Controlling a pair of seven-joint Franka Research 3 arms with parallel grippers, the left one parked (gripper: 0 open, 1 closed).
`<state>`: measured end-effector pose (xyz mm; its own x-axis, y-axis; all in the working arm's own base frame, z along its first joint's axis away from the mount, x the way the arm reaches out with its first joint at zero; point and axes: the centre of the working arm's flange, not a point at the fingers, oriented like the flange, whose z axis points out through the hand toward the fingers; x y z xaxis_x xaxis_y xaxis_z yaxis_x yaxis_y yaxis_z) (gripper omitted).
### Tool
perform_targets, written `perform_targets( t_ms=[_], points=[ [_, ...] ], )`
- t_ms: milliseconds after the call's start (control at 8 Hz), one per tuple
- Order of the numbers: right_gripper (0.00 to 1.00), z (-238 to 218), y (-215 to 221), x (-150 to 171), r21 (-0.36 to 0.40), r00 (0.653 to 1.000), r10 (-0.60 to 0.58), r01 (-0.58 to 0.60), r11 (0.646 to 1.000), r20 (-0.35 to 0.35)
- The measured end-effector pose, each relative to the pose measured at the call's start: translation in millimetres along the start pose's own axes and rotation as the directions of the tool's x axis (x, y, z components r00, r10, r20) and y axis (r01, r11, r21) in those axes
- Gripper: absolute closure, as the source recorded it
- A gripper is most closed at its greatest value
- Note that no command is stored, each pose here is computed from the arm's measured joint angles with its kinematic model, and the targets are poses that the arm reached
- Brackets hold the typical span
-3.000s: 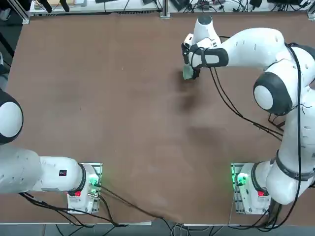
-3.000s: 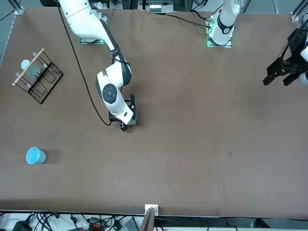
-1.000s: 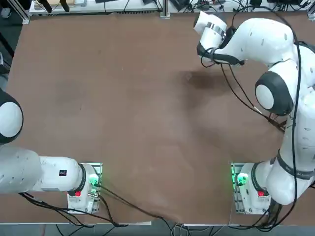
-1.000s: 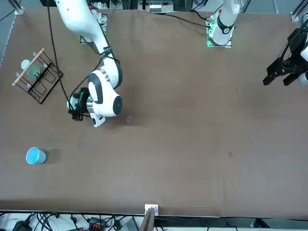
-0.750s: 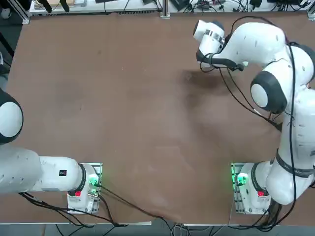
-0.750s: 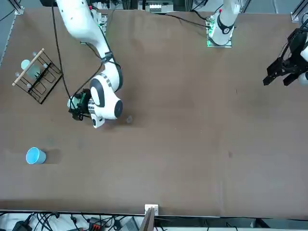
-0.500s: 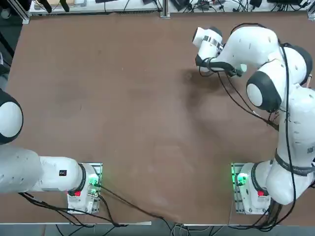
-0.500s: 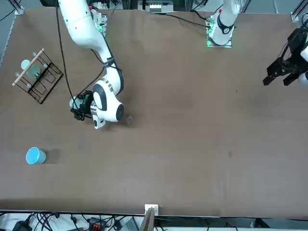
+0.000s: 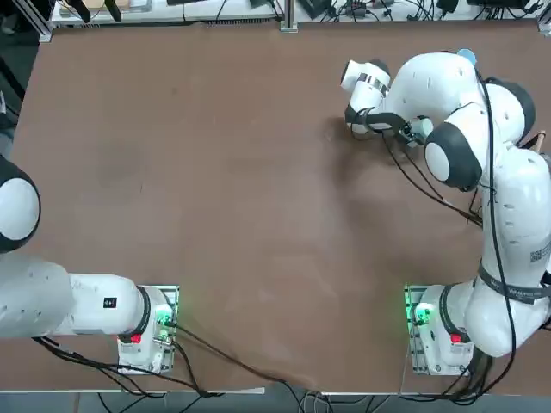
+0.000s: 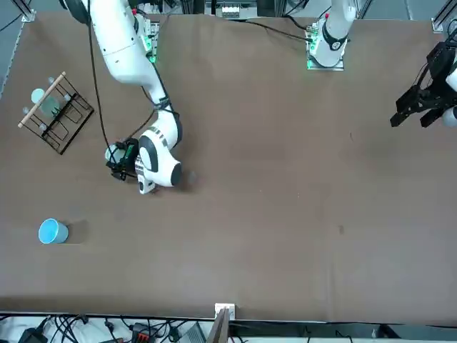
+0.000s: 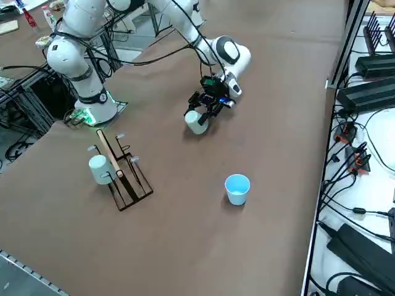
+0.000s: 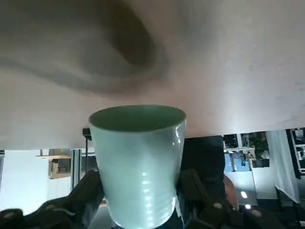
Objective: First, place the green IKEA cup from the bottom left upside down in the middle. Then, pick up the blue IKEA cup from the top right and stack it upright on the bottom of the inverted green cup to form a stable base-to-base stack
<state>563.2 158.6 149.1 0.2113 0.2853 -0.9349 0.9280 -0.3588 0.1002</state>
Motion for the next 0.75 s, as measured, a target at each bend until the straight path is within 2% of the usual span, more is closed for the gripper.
perform_targets(
  t_ms=[250, 750],
  points=[
    [0.14, 14.4, 12.6, -1.4, 0.022, 1.000, 0.011, -0.011, 1.000, -0.015],
    [0.14, 19.6, 11.3, 11.3, 0.015, 1.000, -0.001, 0.001, 1.000, -0.029]
  ],
)
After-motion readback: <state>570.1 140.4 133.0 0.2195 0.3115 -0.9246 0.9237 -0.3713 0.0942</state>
